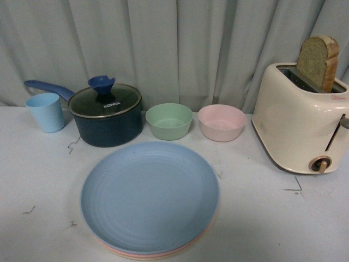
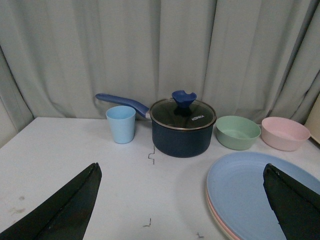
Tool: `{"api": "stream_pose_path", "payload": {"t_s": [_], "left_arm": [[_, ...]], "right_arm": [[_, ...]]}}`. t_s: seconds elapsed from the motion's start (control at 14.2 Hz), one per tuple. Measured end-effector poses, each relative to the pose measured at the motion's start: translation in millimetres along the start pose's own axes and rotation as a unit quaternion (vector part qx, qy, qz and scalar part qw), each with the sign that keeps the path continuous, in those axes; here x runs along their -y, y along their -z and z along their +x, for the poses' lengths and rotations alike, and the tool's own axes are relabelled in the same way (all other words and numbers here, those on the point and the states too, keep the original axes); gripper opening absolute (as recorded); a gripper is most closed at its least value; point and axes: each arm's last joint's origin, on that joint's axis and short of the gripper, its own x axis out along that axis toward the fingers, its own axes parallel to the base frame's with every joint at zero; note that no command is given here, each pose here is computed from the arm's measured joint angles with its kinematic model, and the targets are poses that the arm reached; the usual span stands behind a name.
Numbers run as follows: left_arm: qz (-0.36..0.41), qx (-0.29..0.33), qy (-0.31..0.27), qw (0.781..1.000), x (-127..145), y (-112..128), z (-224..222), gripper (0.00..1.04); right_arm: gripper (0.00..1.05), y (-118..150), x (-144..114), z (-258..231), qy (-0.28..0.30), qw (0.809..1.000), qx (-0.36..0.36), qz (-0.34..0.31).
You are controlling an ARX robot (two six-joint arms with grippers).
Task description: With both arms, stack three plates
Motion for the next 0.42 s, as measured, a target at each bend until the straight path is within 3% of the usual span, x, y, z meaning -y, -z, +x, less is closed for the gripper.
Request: {"api": "stream_pose_path", "payload": {"t_s": [0.42], "left_arm": [[0.0,0.0,0.0,1.0,0.0,0.0,0.0,0.98]], "right_arm": [[0.98,0.0,0.0,0.0,0.0,1.0,0.0,0.0]]}}
